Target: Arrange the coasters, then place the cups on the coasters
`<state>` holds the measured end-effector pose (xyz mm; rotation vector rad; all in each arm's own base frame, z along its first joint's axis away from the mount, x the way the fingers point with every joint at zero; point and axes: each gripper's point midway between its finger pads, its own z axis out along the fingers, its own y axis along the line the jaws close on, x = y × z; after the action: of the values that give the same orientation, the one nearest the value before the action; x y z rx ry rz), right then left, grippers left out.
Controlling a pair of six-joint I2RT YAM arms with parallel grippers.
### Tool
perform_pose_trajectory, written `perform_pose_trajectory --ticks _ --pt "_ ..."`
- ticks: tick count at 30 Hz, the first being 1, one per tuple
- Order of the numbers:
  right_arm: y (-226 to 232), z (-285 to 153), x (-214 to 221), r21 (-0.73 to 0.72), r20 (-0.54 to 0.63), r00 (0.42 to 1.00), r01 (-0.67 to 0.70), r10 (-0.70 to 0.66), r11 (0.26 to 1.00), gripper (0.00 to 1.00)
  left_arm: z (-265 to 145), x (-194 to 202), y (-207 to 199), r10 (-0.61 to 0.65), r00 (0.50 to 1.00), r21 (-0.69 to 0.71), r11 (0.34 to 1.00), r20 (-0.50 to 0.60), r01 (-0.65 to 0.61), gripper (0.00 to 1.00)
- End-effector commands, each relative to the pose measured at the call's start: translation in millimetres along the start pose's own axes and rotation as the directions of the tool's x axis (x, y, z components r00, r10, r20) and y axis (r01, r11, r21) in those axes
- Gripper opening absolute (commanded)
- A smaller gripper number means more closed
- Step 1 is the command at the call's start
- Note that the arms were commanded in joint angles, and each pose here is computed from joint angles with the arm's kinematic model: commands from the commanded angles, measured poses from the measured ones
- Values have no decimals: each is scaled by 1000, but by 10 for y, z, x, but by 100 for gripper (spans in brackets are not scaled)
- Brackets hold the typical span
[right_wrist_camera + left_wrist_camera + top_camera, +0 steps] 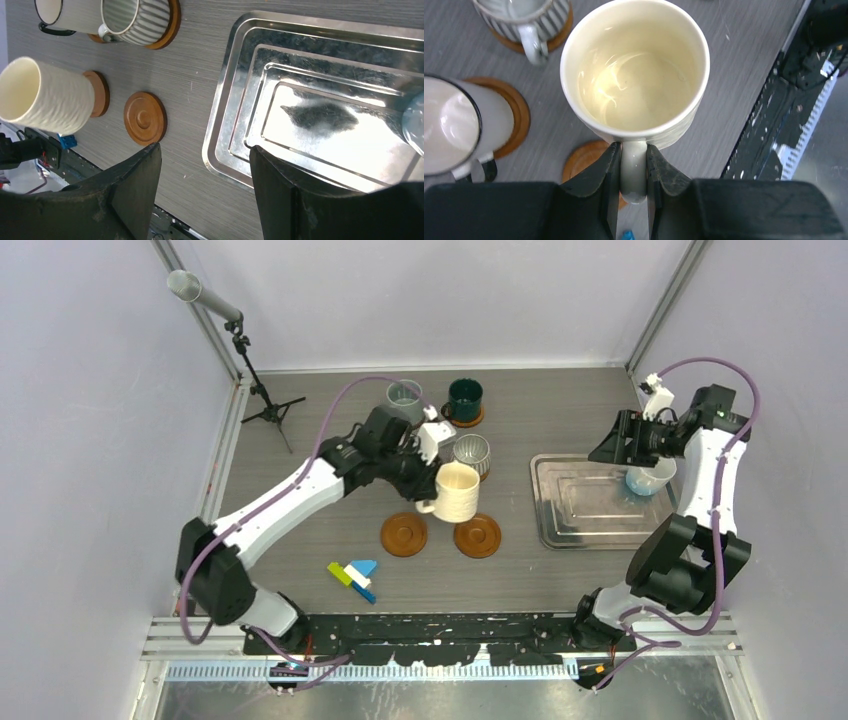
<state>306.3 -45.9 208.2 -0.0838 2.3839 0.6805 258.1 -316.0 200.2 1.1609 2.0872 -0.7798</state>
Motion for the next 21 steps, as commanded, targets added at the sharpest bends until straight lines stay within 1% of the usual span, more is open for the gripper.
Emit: perform_pose_trajectory --ticks 1,5,10,18,21 --pt "80 25 -121 31 33 999 10 -11 999 70 -456 -131 -238 121 982 48 990 148 -130 0" --pt "131 109 -111 42 32 999 19 -21 999 70 -596 130 -112 157 978 -7 988 140 -157 0" --pt "197 175 -104 51 24 999 28 -29 998 70 -634 488 50 205 972 -63 978 116 -199 0" --pt "261 263 -121 62 30 999 18 -20 998 70 -691 699 290 242 958 -177 961 152 -214 0" --pt "279 285 -118 72 29 999 20 -22 997 70 -665 783 332 264 952 -197 953 153 -232 0"
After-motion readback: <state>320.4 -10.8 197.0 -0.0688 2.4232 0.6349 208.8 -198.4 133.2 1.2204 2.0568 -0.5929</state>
